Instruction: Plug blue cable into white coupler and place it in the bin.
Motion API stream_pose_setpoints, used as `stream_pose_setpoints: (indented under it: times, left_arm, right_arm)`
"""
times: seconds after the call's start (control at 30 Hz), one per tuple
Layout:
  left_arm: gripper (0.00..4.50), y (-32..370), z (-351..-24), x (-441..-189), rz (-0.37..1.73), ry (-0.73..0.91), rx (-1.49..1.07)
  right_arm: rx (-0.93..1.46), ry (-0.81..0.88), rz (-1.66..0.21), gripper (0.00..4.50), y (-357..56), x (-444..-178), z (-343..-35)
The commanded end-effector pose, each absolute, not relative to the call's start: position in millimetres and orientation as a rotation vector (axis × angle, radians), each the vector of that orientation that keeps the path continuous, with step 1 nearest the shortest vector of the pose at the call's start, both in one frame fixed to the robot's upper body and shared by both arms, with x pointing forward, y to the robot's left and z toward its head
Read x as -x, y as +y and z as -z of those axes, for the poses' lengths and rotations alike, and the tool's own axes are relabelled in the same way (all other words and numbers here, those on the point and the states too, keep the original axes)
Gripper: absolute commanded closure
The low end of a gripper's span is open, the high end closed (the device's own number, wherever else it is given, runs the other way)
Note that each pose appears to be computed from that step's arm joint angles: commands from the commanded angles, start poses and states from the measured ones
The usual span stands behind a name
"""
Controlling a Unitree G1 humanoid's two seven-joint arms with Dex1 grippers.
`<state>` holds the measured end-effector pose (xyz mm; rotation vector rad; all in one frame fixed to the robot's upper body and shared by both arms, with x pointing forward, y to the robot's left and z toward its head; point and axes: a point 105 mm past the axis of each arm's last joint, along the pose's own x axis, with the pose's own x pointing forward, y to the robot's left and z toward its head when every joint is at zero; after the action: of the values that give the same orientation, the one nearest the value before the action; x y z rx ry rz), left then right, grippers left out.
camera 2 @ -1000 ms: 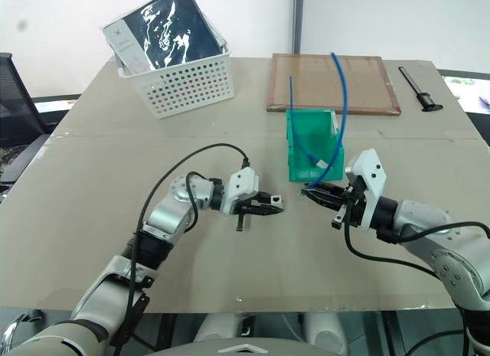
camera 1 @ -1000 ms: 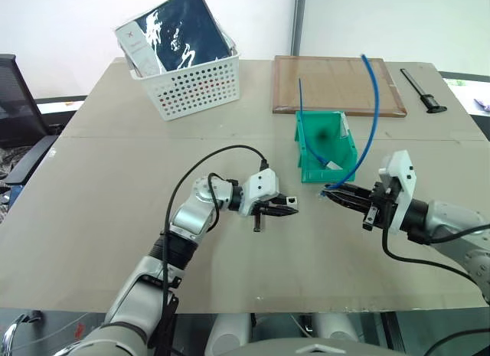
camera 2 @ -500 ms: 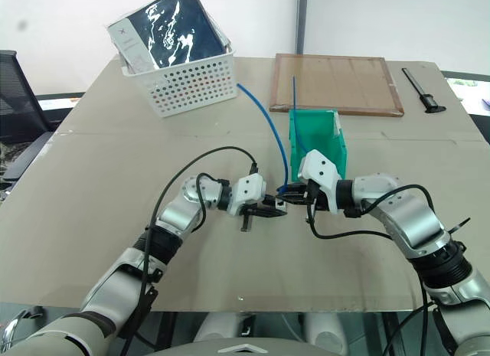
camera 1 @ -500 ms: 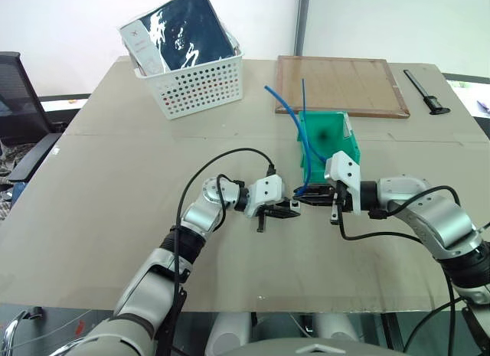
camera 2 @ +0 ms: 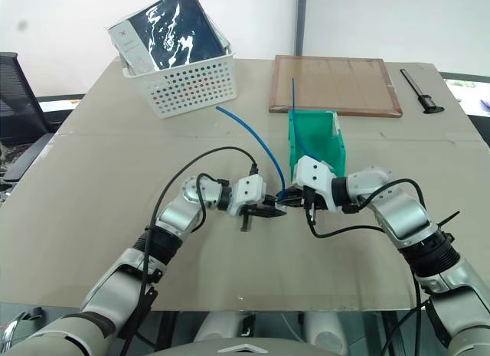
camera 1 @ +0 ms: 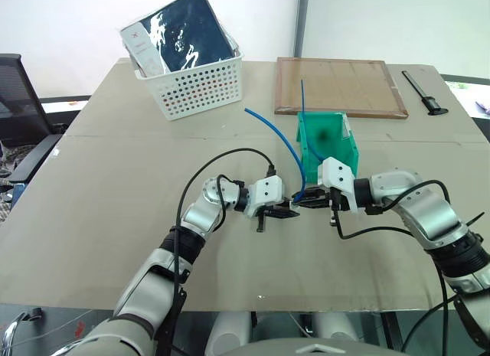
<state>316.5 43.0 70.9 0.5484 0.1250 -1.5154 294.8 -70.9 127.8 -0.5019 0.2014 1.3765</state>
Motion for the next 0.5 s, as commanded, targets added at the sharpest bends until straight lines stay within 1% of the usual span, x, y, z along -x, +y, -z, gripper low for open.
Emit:
stream_pose_setpoints:
  times: [0.03, 0.33, 0.5]
  left_arm:
    - [4.16, 45.9, -63.2, -314.9, 1.513, 0.156, -0.571]
    - [4.16, 45.1, -65.5, -315.8, 1.509, 0.15, -0.57]
    - [4.16, 45.2, -65.5, -315.4, 1.509, 0.15, -0.57]
  right_arm:
    - [0.53, 0.274, -1.333, 4.5, -81.0, -304.3, -117.5]
    - [0.565, 0.301, -1.339, 4.5, -85.3, -311.9, -118.0]
    - [0.532, 0.29, -1.35, 4.5, -83.1, -311.0, -124.6]
